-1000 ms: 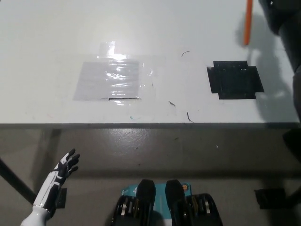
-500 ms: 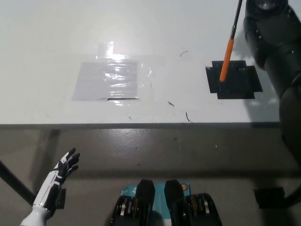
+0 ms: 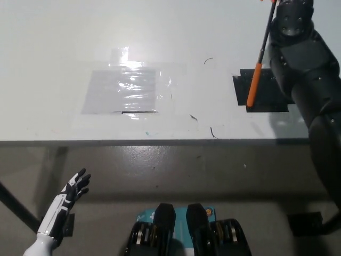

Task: The robot uses it right hand to pick up an extended orange duster kept in the middle of the desk and presses its handle against the desk to collapse it

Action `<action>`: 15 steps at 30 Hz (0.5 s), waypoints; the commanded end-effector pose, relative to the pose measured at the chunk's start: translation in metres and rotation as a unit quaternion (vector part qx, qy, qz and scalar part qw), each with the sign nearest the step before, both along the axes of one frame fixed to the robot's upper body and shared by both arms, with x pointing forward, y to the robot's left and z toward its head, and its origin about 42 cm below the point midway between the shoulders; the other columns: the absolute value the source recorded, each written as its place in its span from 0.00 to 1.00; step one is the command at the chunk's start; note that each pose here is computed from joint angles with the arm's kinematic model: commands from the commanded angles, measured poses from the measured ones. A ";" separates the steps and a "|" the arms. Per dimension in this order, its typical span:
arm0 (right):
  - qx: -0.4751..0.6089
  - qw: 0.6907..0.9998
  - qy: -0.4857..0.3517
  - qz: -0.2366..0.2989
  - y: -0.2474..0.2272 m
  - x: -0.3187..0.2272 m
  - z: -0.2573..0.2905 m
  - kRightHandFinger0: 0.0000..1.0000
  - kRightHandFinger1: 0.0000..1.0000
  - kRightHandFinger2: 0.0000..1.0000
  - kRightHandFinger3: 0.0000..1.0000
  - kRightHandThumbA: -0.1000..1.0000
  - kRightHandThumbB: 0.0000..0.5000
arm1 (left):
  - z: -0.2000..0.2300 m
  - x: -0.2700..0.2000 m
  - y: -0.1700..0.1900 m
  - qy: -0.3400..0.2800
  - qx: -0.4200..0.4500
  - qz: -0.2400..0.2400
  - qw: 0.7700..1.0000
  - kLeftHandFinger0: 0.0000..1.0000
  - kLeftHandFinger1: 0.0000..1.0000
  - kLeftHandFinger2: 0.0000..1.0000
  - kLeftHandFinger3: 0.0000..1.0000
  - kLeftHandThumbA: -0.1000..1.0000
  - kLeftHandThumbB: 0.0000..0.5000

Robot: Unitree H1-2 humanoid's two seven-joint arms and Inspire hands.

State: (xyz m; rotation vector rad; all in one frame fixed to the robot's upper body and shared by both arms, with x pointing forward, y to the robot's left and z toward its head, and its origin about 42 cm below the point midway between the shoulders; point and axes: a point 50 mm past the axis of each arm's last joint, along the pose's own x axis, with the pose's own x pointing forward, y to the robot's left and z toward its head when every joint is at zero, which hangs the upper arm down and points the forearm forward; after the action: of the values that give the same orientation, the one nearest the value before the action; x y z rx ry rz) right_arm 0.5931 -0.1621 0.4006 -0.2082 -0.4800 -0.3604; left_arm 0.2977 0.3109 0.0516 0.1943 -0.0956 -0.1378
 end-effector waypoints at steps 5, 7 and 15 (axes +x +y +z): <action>-0.048 0.990 -0.131 -0.032 0.020 -0.013 0.031 0.00 0.02 0.46 0.53 0.00 0.23 | 0.015 0.006 0.005 -0.040 0.014 -0.001 0.999 1.00 1.00 1.00 1.00 1.00 0.53; -0.054 0.988 -0.138 -0.034 0.021 -0.015 0.030 0.00 0.04 0.51 0.59 0.00 0.22 | 0.016 0.005 0.005 -0.040 0.015 -0.001 0.999 1.00 1.00 1.00 1.00 1.00 0.53; -0.057 0.985 -0.156 -0.041 0.026 -0.023 0.008 0.00 0.06 0.53 0.58 0.00 0.18 | 0.015 0.005 0.006 -0.039 0.014 -0.003 0.999 1.00 1.00 1.00 1.00 1.00 0.52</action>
State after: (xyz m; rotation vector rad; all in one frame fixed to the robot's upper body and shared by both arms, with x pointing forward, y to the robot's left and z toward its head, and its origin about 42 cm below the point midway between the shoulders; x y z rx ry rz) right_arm 0.5811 -0.1473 0.3815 -0.3365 -0.6108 -0.4147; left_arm 0.2978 0.3107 0.0516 0.2018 -0.0948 -0.1408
